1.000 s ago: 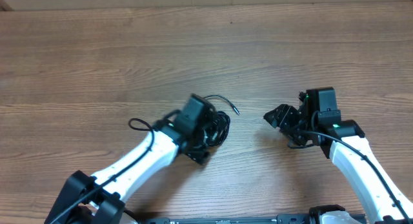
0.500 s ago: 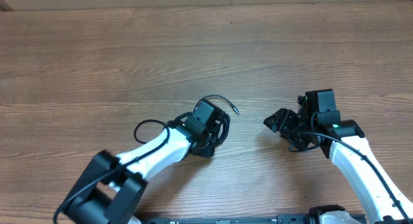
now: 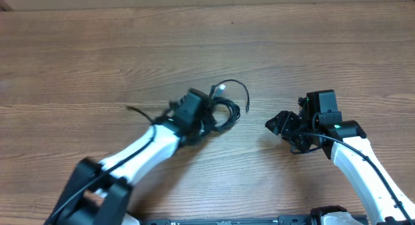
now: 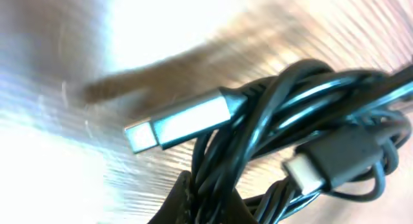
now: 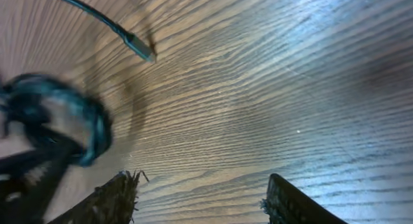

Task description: Untangle cables

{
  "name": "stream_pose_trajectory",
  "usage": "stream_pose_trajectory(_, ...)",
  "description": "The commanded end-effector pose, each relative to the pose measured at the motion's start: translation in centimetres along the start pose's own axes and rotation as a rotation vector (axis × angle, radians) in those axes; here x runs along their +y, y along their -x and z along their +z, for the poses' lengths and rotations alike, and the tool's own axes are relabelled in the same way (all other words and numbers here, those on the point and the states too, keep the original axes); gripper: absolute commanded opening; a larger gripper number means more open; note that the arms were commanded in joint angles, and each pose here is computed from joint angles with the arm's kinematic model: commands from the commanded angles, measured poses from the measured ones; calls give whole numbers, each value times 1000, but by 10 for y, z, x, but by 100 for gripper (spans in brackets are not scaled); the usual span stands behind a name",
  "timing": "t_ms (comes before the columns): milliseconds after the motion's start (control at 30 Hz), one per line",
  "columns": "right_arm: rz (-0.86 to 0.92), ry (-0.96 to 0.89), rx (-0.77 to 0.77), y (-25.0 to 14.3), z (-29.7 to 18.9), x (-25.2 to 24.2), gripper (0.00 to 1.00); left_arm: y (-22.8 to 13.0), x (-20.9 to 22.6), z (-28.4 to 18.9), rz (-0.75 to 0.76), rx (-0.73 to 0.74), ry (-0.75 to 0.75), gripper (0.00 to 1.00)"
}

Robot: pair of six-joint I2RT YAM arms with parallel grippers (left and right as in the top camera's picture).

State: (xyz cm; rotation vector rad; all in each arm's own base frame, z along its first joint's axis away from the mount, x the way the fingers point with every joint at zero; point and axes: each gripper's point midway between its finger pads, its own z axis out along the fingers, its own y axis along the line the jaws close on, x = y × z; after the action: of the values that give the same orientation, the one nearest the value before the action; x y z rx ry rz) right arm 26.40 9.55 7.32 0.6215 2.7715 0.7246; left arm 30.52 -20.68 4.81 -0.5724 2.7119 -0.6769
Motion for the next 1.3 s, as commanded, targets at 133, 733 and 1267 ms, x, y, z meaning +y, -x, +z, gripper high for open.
stream_pose_trajectory(133,-62,49,-28,8,-8,13,61,-20,17,-32,776,134,-34,23)
stream_pose_trajectory(733,-62,48,-30,8,-8,13,61,-62,49,-43,-461,277,211,100)
stream_pose_trajectory(1267,-61,48,-29,8,-8,13,61,-76,67,-24,-876,44,422,72)
